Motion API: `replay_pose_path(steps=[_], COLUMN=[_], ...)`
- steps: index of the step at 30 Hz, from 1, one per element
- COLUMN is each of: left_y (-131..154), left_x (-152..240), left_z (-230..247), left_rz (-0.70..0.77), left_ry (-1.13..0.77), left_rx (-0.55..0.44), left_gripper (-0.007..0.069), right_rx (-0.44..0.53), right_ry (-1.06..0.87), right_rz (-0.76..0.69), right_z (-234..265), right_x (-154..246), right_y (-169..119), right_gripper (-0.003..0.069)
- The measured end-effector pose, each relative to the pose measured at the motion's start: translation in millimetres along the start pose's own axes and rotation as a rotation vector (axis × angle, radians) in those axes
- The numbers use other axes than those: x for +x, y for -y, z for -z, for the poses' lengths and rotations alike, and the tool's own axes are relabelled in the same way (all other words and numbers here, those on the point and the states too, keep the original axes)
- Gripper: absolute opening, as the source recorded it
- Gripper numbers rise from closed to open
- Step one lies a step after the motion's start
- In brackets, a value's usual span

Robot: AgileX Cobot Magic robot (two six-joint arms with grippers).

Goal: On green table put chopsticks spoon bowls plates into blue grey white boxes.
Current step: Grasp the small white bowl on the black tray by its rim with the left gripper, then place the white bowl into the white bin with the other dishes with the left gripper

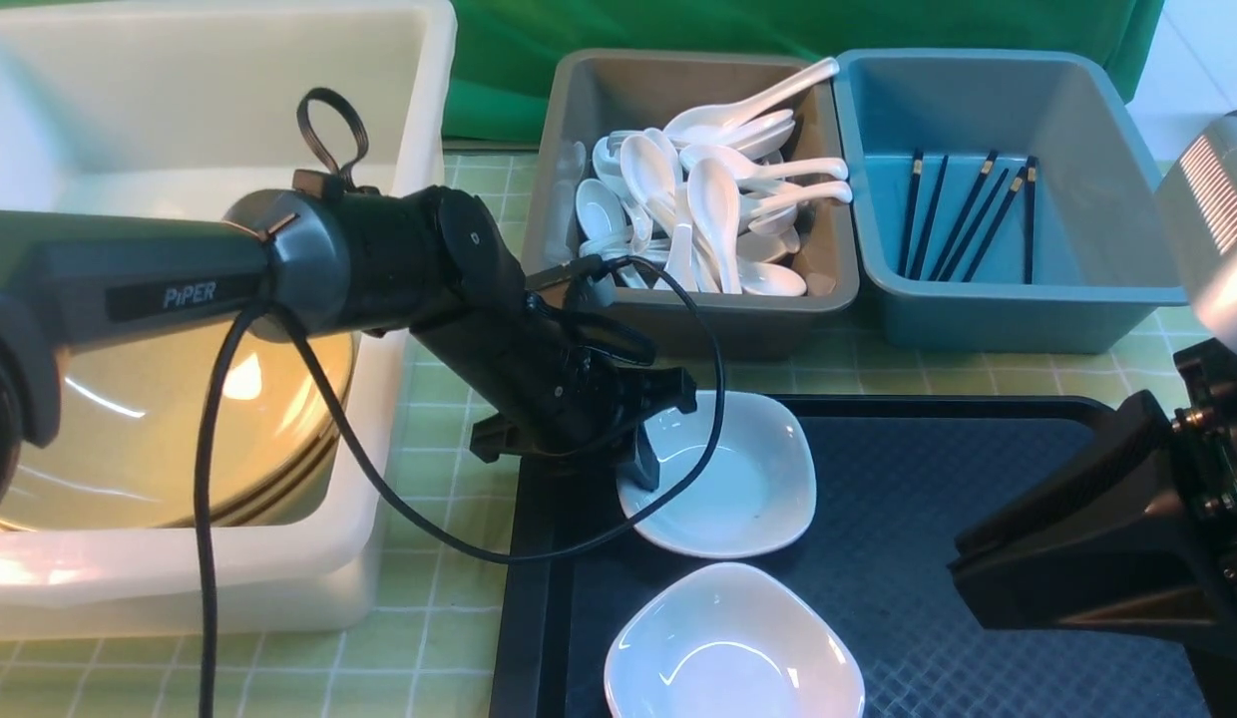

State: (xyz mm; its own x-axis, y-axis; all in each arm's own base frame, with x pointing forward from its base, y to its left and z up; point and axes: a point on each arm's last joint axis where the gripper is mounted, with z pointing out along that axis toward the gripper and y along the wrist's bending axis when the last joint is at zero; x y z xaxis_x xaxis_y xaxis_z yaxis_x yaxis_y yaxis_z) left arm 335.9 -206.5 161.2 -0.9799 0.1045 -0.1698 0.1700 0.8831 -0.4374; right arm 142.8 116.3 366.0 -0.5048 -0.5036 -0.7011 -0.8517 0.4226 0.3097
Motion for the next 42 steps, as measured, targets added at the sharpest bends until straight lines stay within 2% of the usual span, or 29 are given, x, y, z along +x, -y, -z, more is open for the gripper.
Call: replay_pose_path(steps=[10, 14, 17, 21, 24, 29, 34, 35, 36, 38, 42], left_y=[20.6, 31.7, 30.4, 12.7, -0.2, -37.5, -89.4, -91.6, -108.3, -119.0, -151.5], left_x=[5.0, 12.4, 15.6, 17.5, 21.1, 36.7, 61.7, 62.6, 70.2, 74.4, 91.0], left_z=[50.3, 83.6, 110.1, 154.9, 182.2, 243.1, 293.5, 295.2, 309.7, 316.7, 333.4], left_rz=[-0.136, -0.206, -0.22, -0.19, -0.169, -0.111, 0.03, 0.037, 0.103, 0.143, 0.276], left_ry=[0.062, 0.096, 0.13, 0.194, 0.232, 0.331, 0.438, 0.445, 0.503, 0.529, 0.564], left_rx=[0.038, 0.064, 0.075, 0.092, 0.117, 0.149, 0.034, 0.025, -0.028, -0.059, -0.184], left_gripper=[0.0015, 0.0015, 0.0015, 0.0015, 0.0015, 0.0015, 0.0015, 0.0015, 0.0015, 0.0015, 0.0015], right_rx=[-0.006, -0.073, -0.112, -0.094, -0.071, -0.021, 0.006, 0.006, 0.008, 0.007, -0.059], right_ry=[0.002, 0.073, 0.125, 0.159, 0.19, 0.244, 0.246, 0.245, 0.245, 0.245, 0.202], right_rz=[0.04, 0.111, 0.147, 0.233, 0.273, 0.285, 0.254, 0.253, 0.249, 0.252, 0.331], right_z=[0.0, 0.5, 1.3, 5.9, 9.9, 11.1, 2.0, 1.4, -1.4, -4.1, -20.5], right_x=[-0.2, -6.2, -10.5, -16.9, -23.1, -39.8, -44.8, -44.9, -46.1, -47.2, -53.5], right_y=[-0.5, -7.0, -11.0, -12.7, -13.3, -5.1, 8.3, 9.0, 10.6, 11.0, -4.5], right_gripper=[0.0124, 0.0118, 0.0073, 0.0024, 0.0021, 0.0021, 0.0021, 0.0021, 0.0021, 0.0021, 0.0021])
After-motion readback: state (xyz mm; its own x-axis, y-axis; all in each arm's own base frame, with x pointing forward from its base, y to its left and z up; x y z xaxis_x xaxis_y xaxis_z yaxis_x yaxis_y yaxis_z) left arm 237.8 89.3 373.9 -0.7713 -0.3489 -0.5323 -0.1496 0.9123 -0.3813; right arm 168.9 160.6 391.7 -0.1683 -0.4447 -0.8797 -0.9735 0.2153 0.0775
